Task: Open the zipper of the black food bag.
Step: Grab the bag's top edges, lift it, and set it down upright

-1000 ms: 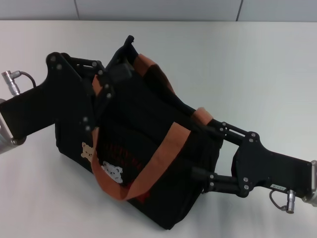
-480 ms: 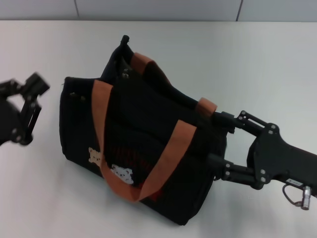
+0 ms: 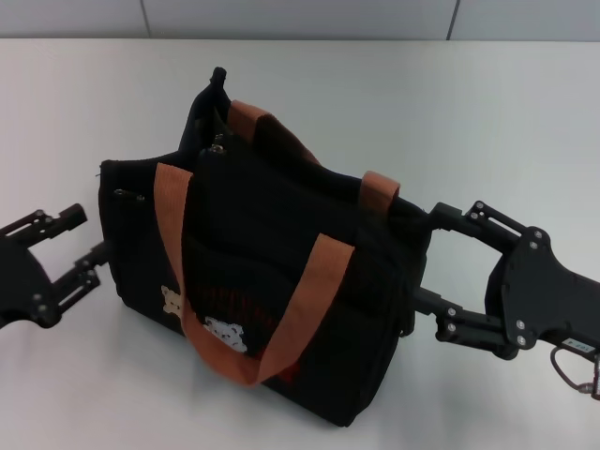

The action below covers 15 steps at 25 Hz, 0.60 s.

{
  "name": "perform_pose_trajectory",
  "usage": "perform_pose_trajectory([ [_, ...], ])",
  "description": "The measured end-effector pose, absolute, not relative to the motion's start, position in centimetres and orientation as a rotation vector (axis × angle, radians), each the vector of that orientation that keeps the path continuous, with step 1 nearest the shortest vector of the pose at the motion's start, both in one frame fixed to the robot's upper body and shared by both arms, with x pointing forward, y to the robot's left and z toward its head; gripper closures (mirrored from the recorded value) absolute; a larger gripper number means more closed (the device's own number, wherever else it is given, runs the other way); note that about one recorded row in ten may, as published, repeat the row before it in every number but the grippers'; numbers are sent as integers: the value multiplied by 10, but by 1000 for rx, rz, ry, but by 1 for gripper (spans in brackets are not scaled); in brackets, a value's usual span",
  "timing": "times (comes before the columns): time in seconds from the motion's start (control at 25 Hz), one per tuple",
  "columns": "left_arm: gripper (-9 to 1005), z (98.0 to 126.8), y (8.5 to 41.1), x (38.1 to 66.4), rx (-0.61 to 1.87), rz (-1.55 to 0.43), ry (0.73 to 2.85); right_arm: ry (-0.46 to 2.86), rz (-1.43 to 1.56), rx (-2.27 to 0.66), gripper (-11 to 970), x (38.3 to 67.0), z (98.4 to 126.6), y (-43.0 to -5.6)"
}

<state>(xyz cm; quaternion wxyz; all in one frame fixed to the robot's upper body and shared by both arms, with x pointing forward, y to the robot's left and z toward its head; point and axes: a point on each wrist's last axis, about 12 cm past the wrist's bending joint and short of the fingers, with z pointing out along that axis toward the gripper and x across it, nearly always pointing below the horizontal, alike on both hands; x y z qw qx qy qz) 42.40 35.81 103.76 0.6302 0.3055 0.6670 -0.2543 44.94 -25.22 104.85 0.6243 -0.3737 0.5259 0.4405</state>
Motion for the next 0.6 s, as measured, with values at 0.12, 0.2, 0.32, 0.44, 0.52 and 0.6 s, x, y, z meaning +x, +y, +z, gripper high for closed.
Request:
perform_pose_trajectory([
  [0.12,520,1036,353,431,728,-591,1539,1203,1016,-854,143,448,1049,-253],
  [0.2,442,1036,350,436,742,-600,1536,1200,1018,-853,145,447,1049,-253],
  [0.32,377,1038,345,440,758,-607,1518,1193,1021,-854,147,447,1050,-253],
  [0.44,339,1037,340,439,784,-589,1484,1187,1023,-852,150,446,1050,-254],
  [0.52,313,1036,336,437,811,-572,1458,1180,1023,-848,151,446,1051,-254],
  [0.6,288,1036,334,437,829,-568,1446,1176,1024,-847,153,446,1052,-255],
])
